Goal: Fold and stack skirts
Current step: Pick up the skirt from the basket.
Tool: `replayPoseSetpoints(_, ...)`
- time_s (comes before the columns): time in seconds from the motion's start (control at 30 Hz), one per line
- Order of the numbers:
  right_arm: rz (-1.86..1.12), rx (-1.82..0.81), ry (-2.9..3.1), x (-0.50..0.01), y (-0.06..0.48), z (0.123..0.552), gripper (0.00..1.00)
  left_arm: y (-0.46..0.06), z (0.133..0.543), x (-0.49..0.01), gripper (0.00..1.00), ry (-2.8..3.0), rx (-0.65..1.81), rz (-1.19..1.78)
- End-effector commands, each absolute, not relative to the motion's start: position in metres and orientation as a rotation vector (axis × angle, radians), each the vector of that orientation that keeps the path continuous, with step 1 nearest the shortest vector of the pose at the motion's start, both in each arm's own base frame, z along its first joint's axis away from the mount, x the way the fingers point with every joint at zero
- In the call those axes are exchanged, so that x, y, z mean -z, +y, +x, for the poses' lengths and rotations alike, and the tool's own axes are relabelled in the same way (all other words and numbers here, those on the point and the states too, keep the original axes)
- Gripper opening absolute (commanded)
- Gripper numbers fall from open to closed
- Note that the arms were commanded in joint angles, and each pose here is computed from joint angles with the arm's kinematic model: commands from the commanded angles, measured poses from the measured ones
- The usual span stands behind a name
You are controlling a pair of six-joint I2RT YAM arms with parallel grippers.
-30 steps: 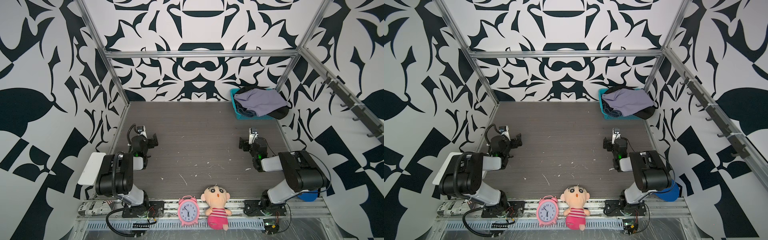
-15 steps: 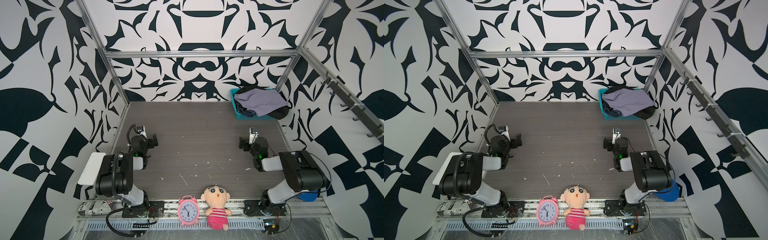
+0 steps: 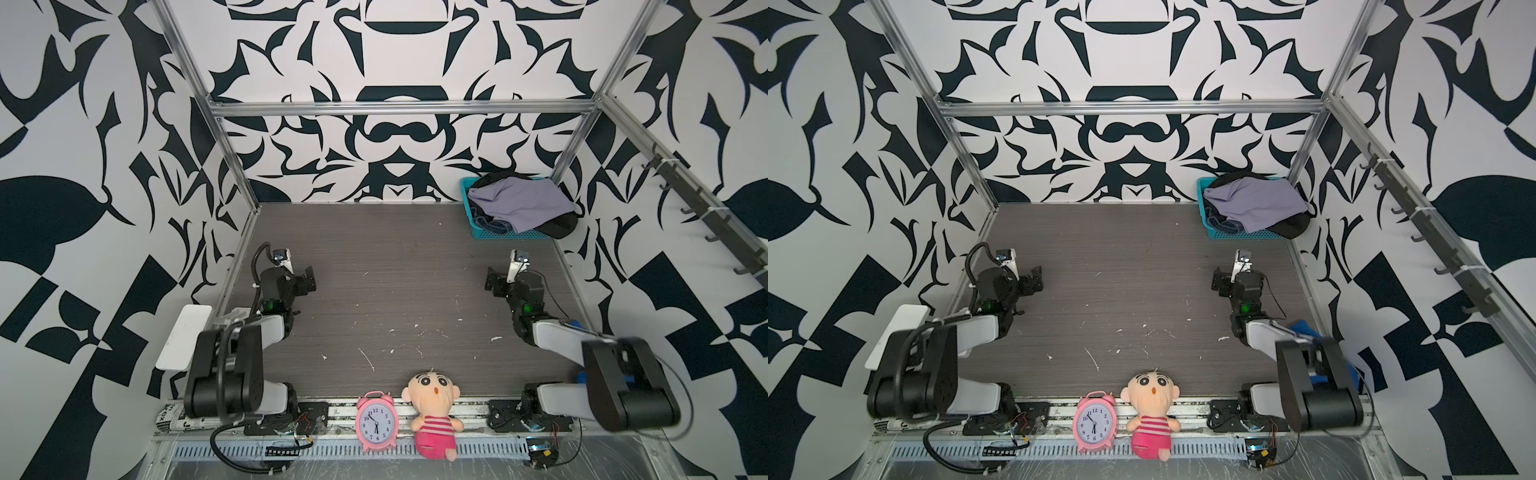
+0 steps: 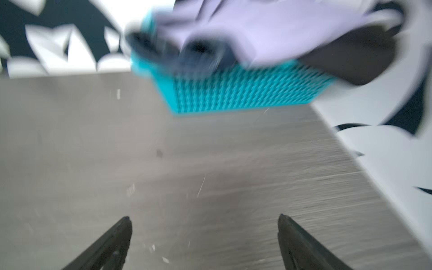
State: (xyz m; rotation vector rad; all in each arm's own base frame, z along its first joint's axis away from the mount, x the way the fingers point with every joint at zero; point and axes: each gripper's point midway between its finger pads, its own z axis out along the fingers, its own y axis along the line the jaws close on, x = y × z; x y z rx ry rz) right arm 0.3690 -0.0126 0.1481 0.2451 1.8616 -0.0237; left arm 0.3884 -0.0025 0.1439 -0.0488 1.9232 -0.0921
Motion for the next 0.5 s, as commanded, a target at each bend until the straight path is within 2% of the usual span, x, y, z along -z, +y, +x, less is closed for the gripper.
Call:
replayPoseSetpoints(0.0, 0.345, -0.22, 1.762, -0.203, 0.0, 0.366, 0.91, -0.028, 0.386, -0.243, 1.0, 1.806, 0.142, 0.001)
replayPoseSetpoints(0.1, 0.238, -0.303, 1.805, -0.236, 0.03, 0.374, 0.73, -0.062, 0.384, -0.307, 1.0, 1.774, 0.129, 0.054)
replayPoseSetpoints(0.23, 0.145, -0.256, 1.907, -0.259, 0.052, 0.391, 0.7, -0.118, 0.388, -0.344, 1.0, 1.785, 0.174, 0.132)
replayPoseSetpoints(0.37, 0.153, -0.167, 2.055, -0.261, 0.052, 0.418, 0.71, -0.182, 0.408, -0.344, 0.98, 1.855, 0.324, 0.19)
replayPoseSetpoints(0.47, 0.176, 0.062, 2.157, -0.268, 0.027, 0.441, 0.75, -0.236, 0.423, -0.338, 0.98, 1.903, 0.418, 0.297)
